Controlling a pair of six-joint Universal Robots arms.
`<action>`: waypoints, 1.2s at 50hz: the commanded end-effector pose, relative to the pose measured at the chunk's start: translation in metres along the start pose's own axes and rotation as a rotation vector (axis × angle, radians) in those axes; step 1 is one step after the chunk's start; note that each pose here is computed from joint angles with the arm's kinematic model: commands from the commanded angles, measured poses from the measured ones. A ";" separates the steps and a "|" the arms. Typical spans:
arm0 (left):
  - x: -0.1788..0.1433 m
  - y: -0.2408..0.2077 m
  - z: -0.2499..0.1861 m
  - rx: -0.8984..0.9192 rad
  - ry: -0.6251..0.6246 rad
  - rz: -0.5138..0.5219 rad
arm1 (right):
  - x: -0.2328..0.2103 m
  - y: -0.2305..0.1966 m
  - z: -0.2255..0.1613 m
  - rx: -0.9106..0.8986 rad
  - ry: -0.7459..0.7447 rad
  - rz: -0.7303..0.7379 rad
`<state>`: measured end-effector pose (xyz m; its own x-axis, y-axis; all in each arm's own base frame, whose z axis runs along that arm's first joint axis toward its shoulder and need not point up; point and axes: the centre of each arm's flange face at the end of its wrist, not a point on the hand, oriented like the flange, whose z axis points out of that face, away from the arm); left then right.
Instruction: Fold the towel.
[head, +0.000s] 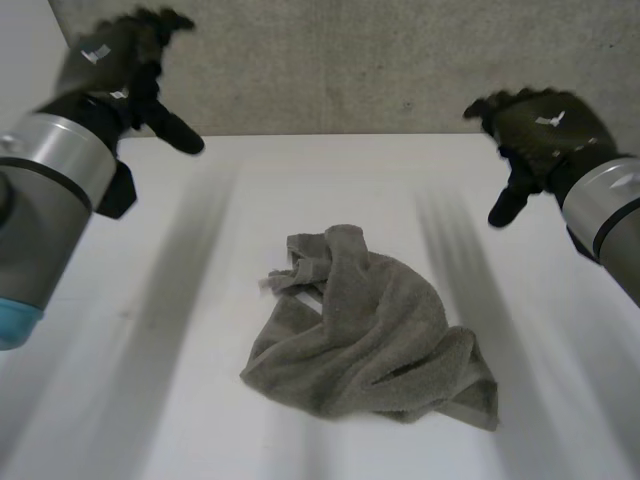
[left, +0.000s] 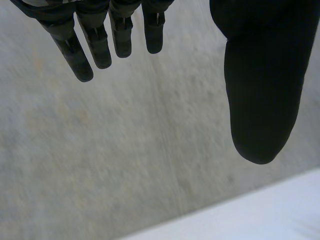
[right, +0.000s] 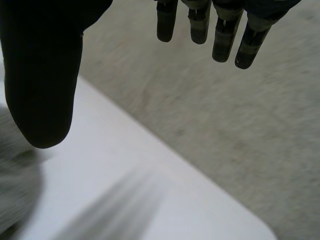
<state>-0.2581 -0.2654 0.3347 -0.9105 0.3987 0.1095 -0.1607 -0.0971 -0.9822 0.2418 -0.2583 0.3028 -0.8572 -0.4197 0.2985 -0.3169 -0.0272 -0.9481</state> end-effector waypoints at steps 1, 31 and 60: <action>0.010 0.061 0.019 -0.197 0.131 0.030 | -0.045 0.009 -0.028 -0.119 -0.176 -0.031; 0.030 0.187 0.037 -0.454 0.387 0.089 | -0.135 0.113 -0.073 -0.188 -0.457 -0.046; 0.043 0.210 0.049 -0.456 0.393 0.113 | -0.122 0.111 -0.037 -0.129 -0.374 -0.097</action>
<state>-0.3450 -0.2987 0.1365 -0.6697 0.7410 0.0495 0.1941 0.2390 -0.9514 0.2969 -0.1552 0.1425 -0.5825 -0.7661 0.2716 -0.4946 0.0689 -0.8664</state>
